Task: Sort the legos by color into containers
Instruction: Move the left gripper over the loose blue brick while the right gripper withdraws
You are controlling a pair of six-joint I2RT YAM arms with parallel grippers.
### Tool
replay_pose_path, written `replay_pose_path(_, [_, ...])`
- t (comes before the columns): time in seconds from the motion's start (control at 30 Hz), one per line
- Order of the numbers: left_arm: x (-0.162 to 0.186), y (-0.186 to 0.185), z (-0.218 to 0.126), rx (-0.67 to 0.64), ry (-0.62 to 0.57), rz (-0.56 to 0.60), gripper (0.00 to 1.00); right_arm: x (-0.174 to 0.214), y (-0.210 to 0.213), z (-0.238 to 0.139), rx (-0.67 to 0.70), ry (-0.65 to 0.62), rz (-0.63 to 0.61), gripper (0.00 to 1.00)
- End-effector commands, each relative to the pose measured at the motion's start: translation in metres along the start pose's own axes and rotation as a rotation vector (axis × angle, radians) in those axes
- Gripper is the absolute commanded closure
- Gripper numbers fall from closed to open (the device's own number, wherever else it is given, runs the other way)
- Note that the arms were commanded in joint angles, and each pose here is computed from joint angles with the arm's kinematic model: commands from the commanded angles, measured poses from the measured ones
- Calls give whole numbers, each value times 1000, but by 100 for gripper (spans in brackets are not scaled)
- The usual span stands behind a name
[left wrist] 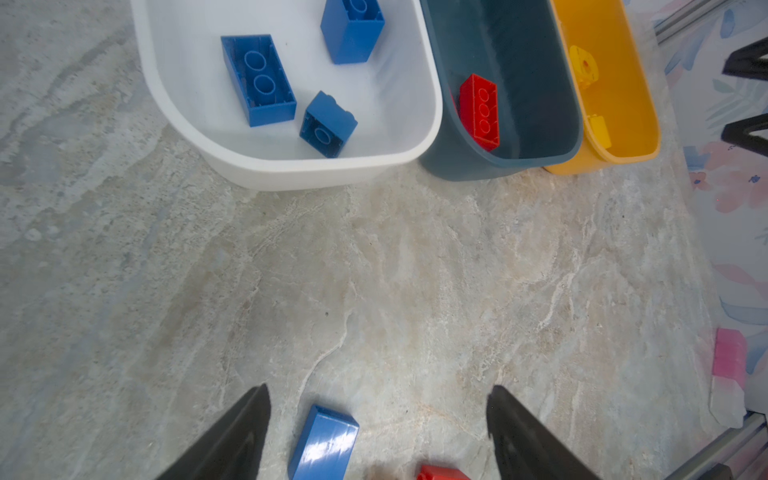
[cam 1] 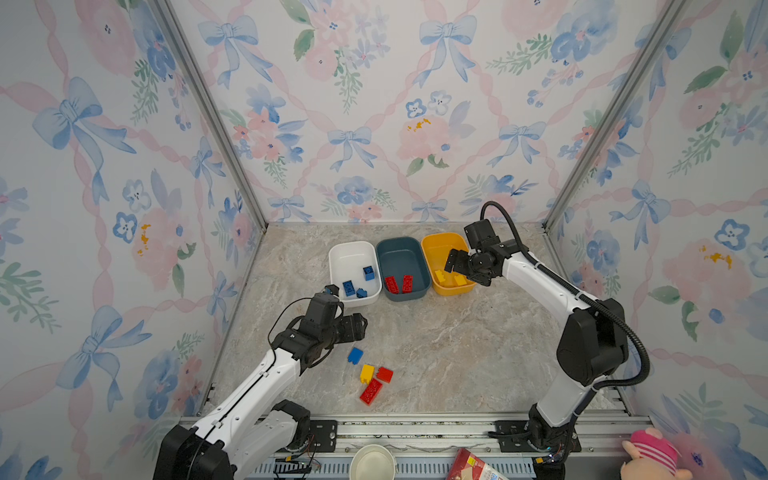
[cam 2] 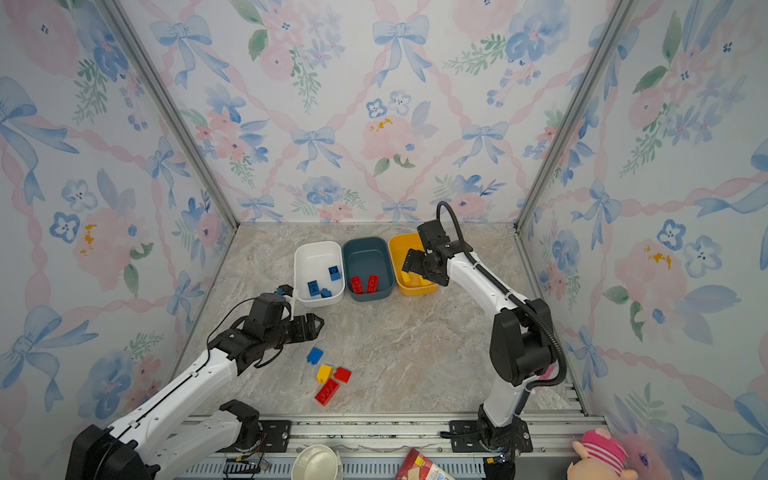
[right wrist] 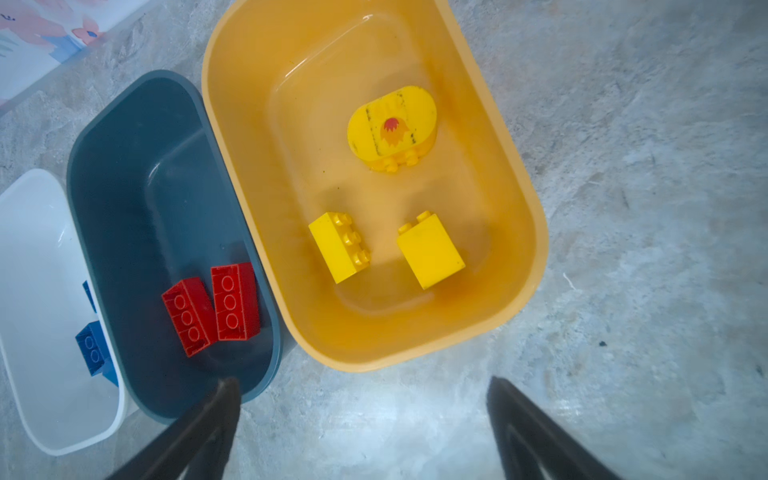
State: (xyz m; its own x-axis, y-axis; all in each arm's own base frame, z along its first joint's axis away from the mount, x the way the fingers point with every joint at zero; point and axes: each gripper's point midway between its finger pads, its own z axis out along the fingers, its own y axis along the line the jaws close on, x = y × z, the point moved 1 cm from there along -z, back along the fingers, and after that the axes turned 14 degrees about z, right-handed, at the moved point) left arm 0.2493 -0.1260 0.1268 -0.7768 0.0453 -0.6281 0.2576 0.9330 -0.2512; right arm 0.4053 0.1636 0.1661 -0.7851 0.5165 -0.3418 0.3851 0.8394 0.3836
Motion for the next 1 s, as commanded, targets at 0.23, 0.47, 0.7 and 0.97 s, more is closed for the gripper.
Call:
replay_pose_path(0.23, [25,3,-10,-119,181,42,17,43,-8,-45,-13,35,-80,0])
replay_pose_path(0.47, [40,-3,-3,-151,273,113,18,72,-30,-64,-2,59,-83,2])
replay_pose_path(0.7, [51,-8,8,-185,340,192,22,101,-60,-74,15,97,-69,3])
replay_pose_path(0.97, [66,-8,19,-207,410,232,28,123,-75,-74,-1,154,-65,3])
